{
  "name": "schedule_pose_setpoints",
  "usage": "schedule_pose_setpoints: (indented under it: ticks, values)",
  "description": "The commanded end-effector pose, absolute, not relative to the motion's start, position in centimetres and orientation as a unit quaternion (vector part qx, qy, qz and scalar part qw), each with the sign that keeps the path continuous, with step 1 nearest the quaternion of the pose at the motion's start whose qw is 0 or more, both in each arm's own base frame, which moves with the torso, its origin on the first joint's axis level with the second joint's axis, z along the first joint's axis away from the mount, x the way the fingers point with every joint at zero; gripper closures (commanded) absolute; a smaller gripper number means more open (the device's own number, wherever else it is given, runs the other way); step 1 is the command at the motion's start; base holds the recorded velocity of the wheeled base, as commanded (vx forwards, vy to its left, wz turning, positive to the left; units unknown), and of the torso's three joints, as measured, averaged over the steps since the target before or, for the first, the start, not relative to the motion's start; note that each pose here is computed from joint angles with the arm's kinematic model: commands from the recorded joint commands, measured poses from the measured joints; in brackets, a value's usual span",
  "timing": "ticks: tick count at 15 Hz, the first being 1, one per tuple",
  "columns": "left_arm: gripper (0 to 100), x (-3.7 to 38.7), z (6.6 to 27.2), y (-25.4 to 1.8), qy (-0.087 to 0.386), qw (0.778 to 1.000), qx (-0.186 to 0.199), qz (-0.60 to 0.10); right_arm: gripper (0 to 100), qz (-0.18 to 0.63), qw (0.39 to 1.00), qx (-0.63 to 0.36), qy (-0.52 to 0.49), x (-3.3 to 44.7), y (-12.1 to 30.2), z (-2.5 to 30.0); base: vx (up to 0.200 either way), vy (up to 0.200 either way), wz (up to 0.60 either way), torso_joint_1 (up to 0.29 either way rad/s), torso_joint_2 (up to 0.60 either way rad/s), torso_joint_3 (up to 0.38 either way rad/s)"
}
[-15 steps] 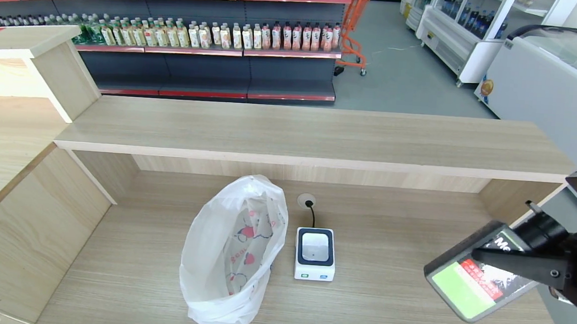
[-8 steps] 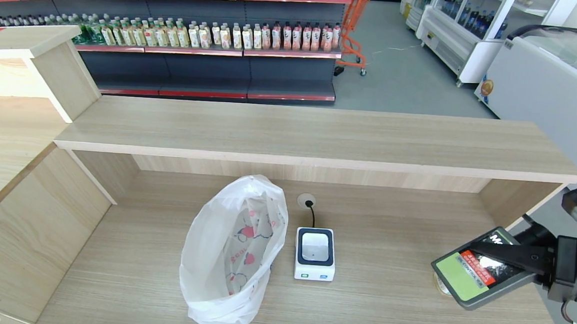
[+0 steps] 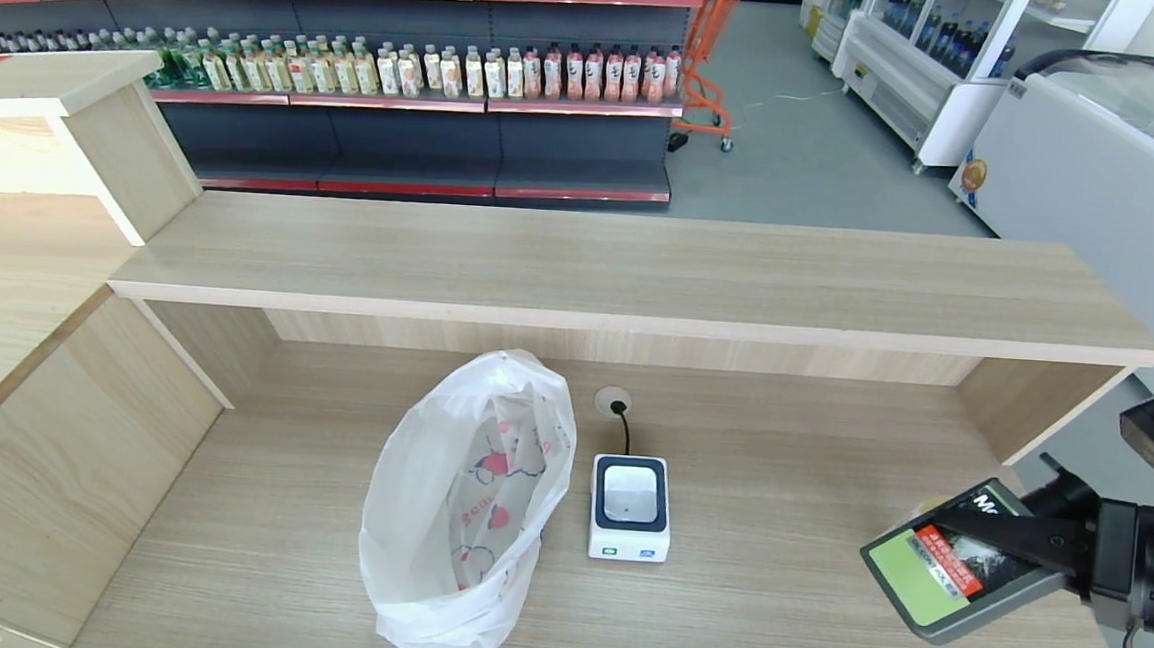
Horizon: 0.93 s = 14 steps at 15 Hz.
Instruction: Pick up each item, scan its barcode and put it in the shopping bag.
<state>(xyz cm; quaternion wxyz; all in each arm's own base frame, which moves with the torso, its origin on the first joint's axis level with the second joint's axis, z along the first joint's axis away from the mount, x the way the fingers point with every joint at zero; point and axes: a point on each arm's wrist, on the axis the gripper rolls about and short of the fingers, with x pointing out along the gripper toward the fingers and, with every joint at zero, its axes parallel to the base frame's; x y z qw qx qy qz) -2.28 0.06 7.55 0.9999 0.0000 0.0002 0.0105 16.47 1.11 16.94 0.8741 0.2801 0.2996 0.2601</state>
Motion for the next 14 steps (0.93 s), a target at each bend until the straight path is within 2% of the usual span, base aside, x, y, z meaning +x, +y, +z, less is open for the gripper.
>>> schedule_pose_setpoints:
  ticks: [1,3,6,11,14]
  values:
    - [0,-2.3,7.5,0.1,0.0,1.0,-0.001,0.011,100,0.263,0.874,0.278,0.3,16.4,1.3,17.0,-0.2,0.2,0.0,0.002,0.0,-0.002]
    - [0,-2.3,7.5,0.1,0.0,1.0,0.0,0.011,100,0.26,0.875,0.278,0.3,16.1,1.3,16.8,-0.2,0.2,0.0,0.012,0.0,0.005]
    - [0,-2.3,7.5,0.1,0.0,1.0,0.0,0.011,100,0.26,0.875,0.278,0.299,15.7,1.3,16.7,0.0,0.0,0.0,0.0,0.0,0.0]
    - [0,-2.3,7.5,0.1,0.0,1.0,0.002,0.011,100,0.254,0.877,0.277,0.3,16.1,1.3,16.7,0.0,0.2,0.0,0.005,0.0,0.003]
    - [0,-2.3,7.5,0.1,0.0,1.0,0.0,0.011,100,0.227,0.893,0.252,0.297,18.3,2.3,16.4,0.0,0.0,0.0,0.0,0.0,0.0]
